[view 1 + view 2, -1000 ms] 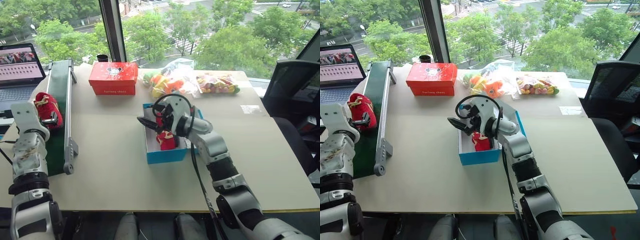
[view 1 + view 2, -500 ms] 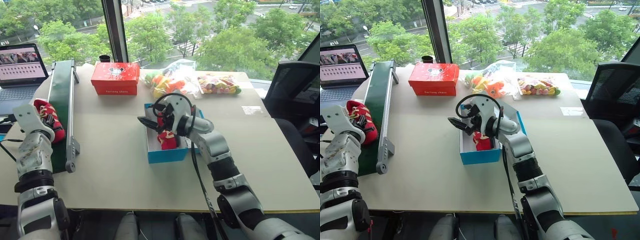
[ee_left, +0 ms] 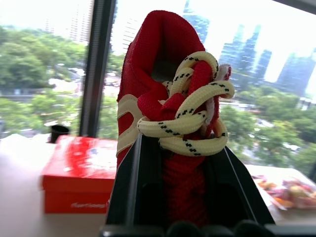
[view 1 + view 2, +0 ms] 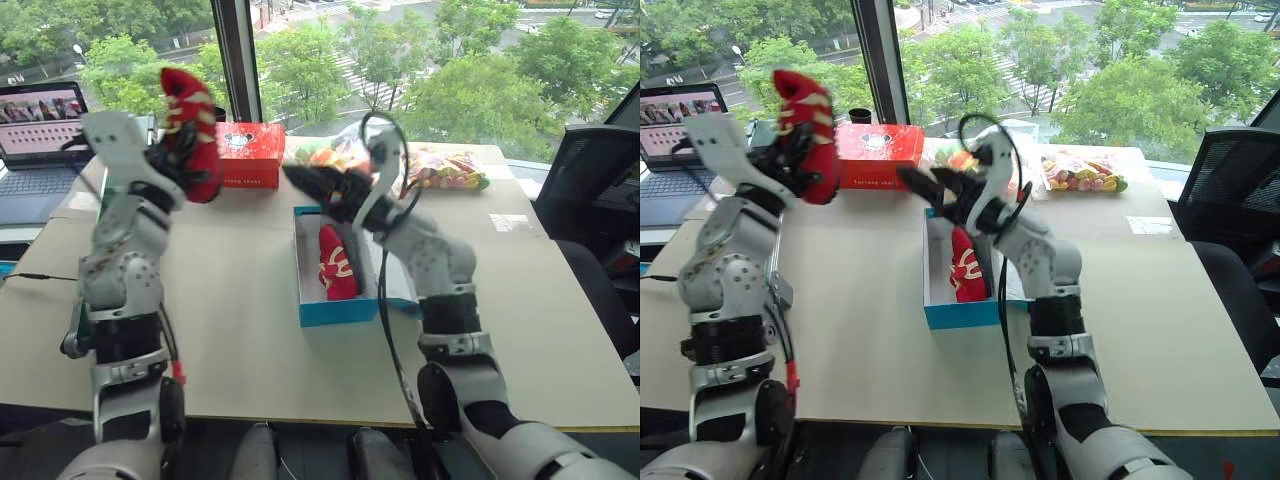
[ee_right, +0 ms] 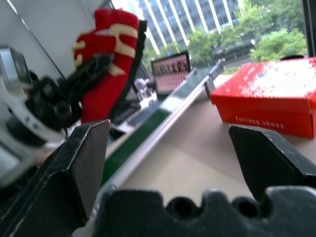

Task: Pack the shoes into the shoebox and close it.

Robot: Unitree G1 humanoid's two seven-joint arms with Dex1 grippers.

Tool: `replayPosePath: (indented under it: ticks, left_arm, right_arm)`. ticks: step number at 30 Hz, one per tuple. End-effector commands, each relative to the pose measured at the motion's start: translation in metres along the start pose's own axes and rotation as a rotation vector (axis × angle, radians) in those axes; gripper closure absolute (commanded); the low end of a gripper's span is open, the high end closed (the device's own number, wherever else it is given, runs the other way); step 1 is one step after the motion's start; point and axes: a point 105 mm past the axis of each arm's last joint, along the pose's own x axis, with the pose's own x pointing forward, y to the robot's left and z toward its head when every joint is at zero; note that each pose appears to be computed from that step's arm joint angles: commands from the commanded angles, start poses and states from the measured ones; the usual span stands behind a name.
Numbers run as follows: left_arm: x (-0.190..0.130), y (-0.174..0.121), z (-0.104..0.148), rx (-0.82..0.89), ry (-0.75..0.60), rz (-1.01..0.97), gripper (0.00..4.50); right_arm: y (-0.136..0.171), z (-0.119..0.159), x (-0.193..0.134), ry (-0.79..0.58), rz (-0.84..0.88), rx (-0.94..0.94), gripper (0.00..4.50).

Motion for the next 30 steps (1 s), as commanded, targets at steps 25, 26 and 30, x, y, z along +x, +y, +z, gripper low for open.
replayPosePath:
  ticks: [25, 26, 30]
  left_arm:
    - [0.02, -0.099, 0.01, -0.215, -0.044, -0.253, 3.99]
    - [0.02, -0.099, 0.011, -0.218, -0.047, -0.254, 3.99]
    - [0.021, -0.098, 0.015, -0.23, -0.059, -0.246, 4.01]
  right_arm:
    - [0.016, -0.01, -0.002, 0.064, 0.015, 0.058, 0.0]
    - [0.016, -0.01, -0.002, 0.065, 0.013, 0.057, 0.0]
    - [0.016, -0.009, -0.003, 0.059, 0.021, 0.062, 0.63]
